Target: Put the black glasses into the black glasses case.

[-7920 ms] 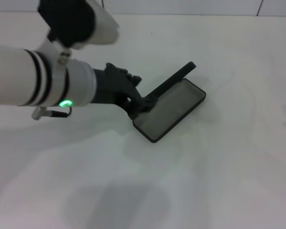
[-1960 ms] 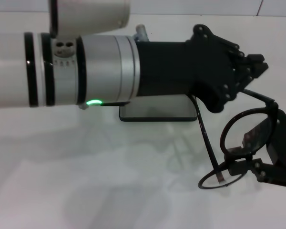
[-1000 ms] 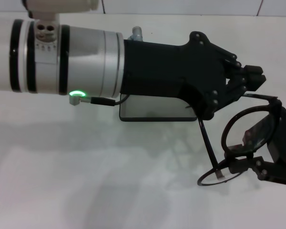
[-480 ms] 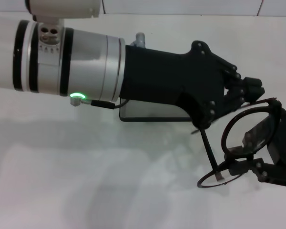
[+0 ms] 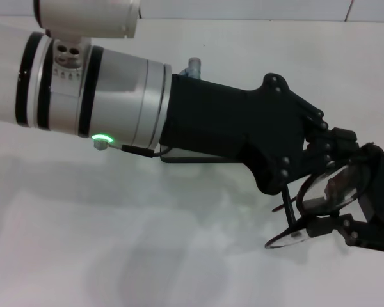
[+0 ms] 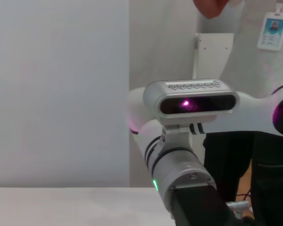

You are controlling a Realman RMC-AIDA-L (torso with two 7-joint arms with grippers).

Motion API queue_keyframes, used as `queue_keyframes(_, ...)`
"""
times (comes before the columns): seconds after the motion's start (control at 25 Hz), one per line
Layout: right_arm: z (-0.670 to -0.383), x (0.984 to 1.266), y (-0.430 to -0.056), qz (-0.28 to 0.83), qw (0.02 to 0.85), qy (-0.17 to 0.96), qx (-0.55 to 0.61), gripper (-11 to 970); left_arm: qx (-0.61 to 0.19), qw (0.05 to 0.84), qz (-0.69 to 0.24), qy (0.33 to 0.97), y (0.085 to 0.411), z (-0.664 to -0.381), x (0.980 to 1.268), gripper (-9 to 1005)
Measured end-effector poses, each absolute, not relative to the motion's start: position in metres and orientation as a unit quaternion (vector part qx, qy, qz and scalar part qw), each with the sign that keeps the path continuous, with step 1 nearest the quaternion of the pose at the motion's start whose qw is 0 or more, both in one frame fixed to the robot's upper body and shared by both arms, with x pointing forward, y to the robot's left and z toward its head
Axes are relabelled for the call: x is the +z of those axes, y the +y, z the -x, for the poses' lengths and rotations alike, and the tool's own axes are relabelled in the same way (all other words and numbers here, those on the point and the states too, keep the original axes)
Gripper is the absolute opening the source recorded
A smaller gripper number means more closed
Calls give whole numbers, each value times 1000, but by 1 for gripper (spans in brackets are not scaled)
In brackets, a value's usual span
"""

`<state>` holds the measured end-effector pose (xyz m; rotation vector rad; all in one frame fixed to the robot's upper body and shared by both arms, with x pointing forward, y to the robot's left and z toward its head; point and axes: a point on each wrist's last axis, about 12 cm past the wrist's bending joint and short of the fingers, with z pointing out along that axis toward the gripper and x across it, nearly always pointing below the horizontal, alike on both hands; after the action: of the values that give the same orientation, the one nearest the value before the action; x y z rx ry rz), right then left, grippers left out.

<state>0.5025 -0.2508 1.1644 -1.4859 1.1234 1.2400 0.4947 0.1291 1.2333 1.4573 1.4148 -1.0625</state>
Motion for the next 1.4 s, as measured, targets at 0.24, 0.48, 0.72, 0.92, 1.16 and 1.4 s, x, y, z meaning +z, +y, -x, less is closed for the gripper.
queue_keyframes(0.24, -502, 1163, -251, 595, 438, 452, 499, 110, -426, 402, -586, 560, 129, -493, 1233, 66)
queue_keyframes(0.48, -503, 1163, -250, 594, 440, 450, 500, 110, -433, 397, -588, 556, 129, -491, 1233, 66)
queue_keyframes(0.72, -501, 1162, -250, 594, 441, 447, 503, 109, -431, 403, -584, 558, 133, -492, 1233, 67)
queue_keyframes(0.92, -500, 1160, -250, 593, 440, 447, 505, 109, -427, 413, -574, 564, 139, -495, 1235, 68)
queue_keyframes(1.16, -498, 1158, -252, 590, 441, 450, 505, 108, -415, 435, -560, 571, 150, -500, 1237, 68)
queue_keyframes(1.4, -488, 1158, -261, 587, 446, 449, 505, 108, -407, 489, -510, 578, 179, -509, 1247, 68)
